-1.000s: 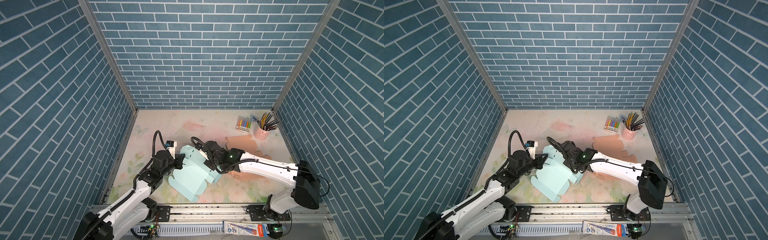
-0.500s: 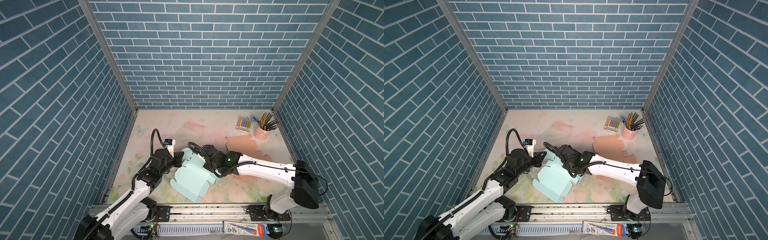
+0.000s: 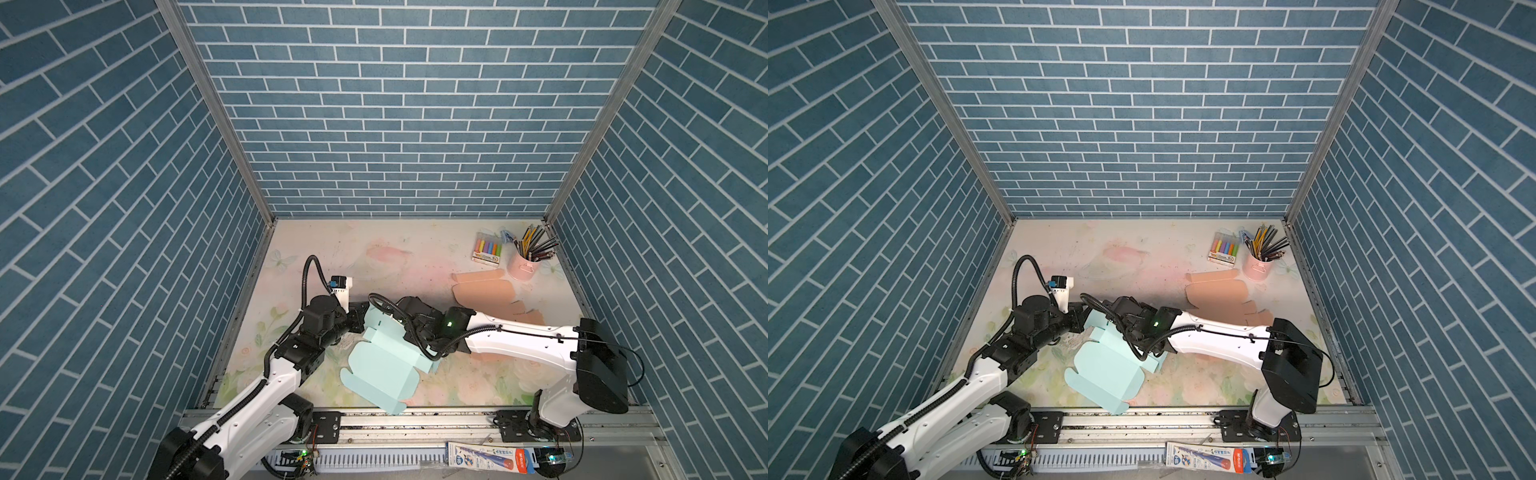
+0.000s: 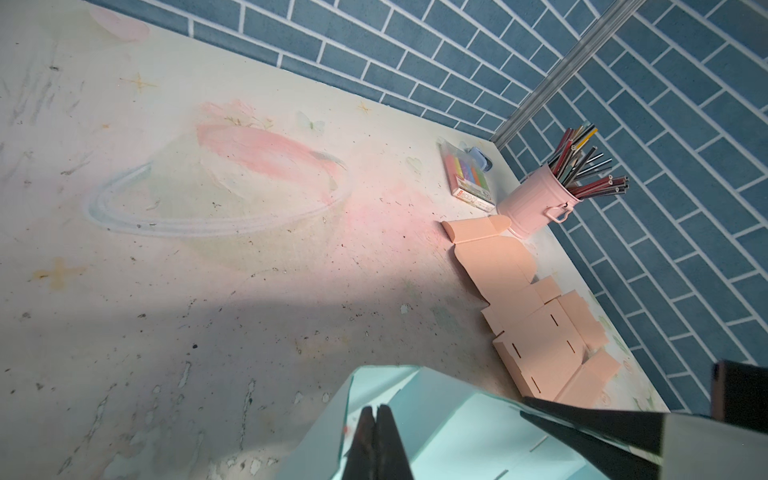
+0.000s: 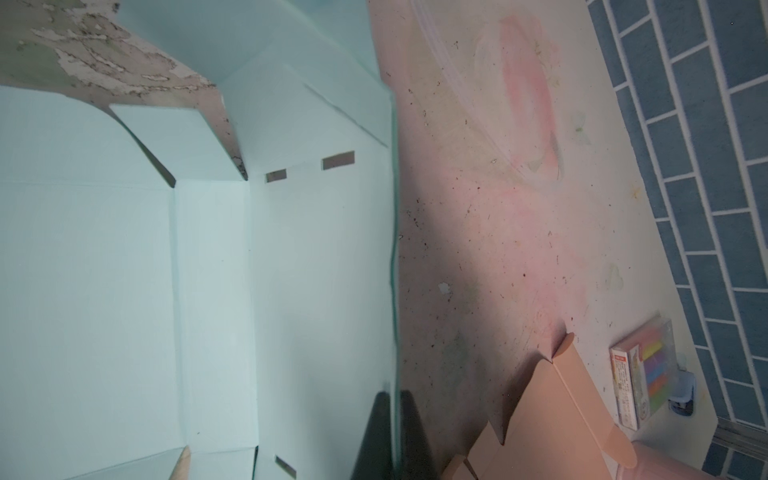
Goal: Fold the paper box
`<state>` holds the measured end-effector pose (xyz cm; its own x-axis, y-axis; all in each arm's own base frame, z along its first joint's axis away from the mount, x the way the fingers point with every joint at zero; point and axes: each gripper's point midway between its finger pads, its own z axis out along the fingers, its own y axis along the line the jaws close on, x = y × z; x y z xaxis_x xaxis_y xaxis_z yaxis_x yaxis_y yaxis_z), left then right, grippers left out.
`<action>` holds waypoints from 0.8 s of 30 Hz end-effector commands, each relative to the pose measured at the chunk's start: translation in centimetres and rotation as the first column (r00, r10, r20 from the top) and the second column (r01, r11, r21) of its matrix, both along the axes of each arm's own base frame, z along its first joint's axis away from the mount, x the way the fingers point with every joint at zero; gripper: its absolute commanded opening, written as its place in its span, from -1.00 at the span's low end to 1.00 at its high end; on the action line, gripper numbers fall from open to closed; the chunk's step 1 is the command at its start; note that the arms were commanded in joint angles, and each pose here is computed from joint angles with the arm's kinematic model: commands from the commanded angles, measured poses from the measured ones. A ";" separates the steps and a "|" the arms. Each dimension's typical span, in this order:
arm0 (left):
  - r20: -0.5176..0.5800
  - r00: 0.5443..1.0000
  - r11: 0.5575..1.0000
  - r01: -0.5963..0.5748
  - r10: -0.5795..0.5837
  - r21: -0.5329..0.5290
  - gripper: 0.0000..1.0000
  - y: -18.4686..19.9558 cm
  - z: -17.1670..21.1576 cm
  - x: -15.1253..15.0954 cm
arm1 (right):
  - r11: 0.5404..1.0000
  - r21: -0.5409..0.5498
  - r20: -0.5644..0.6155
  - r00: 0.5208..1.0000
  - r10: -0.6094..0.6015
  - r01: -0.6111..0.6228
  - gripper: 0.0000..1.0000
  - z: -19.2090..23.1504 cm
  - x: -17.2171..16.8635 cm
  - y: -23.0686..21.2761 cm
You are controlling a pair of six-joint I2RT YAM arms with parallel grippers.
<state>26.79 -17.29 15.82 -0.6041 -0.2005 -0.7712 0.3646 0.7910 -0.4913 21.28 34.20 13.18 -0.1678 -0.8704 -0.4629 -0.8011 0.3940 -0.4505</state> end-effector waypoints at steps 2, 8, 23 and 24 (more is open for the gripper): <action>0.015 1.000 1.000 0.024 -0.024 0.015 -1.00 -0.5 -0.1 -0.5 | 0.999 -0.044 0.087 0.996 0.014 -0.011 -1.00 0.6 0.4 0.5; 0.003 1.000 0.999 0.028 -0.028 0.029 -1.00 -0.7 -0.8 -0.8 | 0.998 -0.062 0.134 0.991 0.018 -0.009 -1.00 1.0 0.5 0.9; -0.021 0.999 0.999 0.049 -0.049 0.009 -1.00 -1.3 -2.1 -1.7 | 0.993 -0.120 0.256 0.966 0.032 -0.001 -1.00 1.2 0.8 1.0; -0.023 0.998 0.999 0.050 -0.050 0.009 -1.00 -1.3 -2.3 -1.8 | 0.991 -0.135 0.272 0.961 0.037 0.000 -1.00 1.2 0.8 1.0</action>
<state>25.11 -18.41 13.75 -0.6348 -0.1556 -0.7569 0.3870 0.7838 -0.4857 21.64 35.07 14.03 -0.0664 -0.9107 -0.4077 -0.6987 0.3341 -0.6326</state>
